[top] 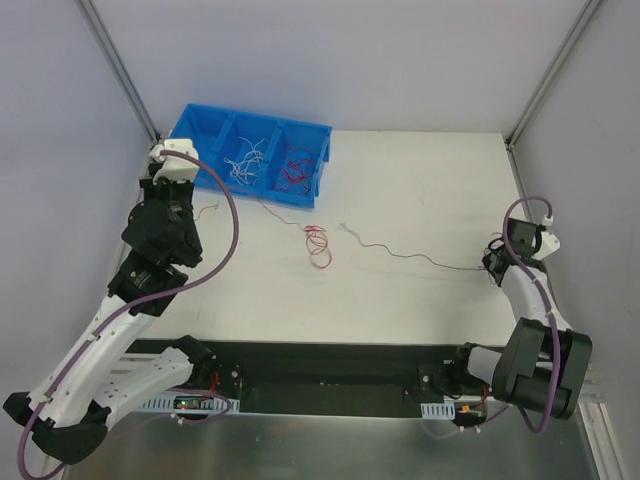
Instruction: Untangle the cables
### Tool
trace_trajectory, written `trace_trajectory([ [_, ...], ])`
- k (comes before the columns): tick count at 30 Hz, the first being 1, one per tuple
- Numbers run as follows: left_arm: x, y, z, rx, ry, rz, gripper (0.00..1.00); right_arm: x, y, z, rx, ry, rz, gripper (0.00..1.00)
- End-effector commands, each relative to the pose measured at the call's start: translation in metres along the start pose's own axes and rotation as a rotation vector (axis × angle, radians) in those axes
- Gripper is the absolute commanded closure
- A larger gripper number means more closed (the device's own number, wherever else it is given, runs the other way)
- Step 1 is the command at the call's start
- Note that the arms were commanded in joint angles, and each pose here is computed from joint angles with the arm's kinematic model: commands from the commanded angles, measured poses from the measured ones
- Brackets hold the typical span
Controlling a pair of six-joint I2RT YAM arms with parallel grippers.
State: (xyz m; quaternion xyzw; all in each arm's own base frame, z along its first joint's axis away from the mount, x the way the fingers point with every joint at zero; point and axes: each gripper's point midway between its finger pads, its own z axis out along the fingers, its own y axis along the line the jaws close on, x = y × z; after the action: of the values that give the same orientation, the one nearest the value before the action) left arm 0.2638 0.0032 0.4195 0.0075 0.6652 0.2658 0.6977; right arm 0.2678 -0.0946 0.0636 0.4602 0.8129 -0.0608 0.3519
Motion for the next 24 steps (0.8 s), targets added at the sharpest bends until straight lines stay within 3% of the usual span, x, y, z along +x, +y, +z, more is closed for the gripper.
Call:
trace_trajectory([
  [1,-0.022,0.058,-0.006,-0.178,-0.038,-0.178,1.0,-0.024,0.0,0.011,0.052,-0.014,-0.096,0.99],
  [3,-0.021,0.066,-0.006,-0.188,-0.058,-0.251,1.0,-0.021,0.001,0.02,0.066,0.015,-0.117,0.99],
  [7,-0.006,0.011,-0.003,0.031,-0.031,-0.374,1.0,0.0,0.037,0.017,-0.105,0.102,-0.2,0.98],
  [10,0.01,-0.052,0.001,0.243,0.069,-0.393,1.0,0.012,0.069,-0.01,-0.219,0.112,-0.313,0.8],
  [12,0.024,-0.083,-0.001,0.339,0.125,-0.423,1.0,0.02,0.073,-0.029,-0.221,0.09,-0.401,0.59],
  [17,0.026,-0.112,-0.011,0.462,0.169,-0.494,1.0,0.036,0.08,-0.075,-0.36,0.065,-0.518,0.25],
  [24,0.016,-0.133,-0.038,0.645,0.202,-0.606,1.0,0.034,0.08,-0.13,-0.552,-0.027,-0.533,0.07],
])
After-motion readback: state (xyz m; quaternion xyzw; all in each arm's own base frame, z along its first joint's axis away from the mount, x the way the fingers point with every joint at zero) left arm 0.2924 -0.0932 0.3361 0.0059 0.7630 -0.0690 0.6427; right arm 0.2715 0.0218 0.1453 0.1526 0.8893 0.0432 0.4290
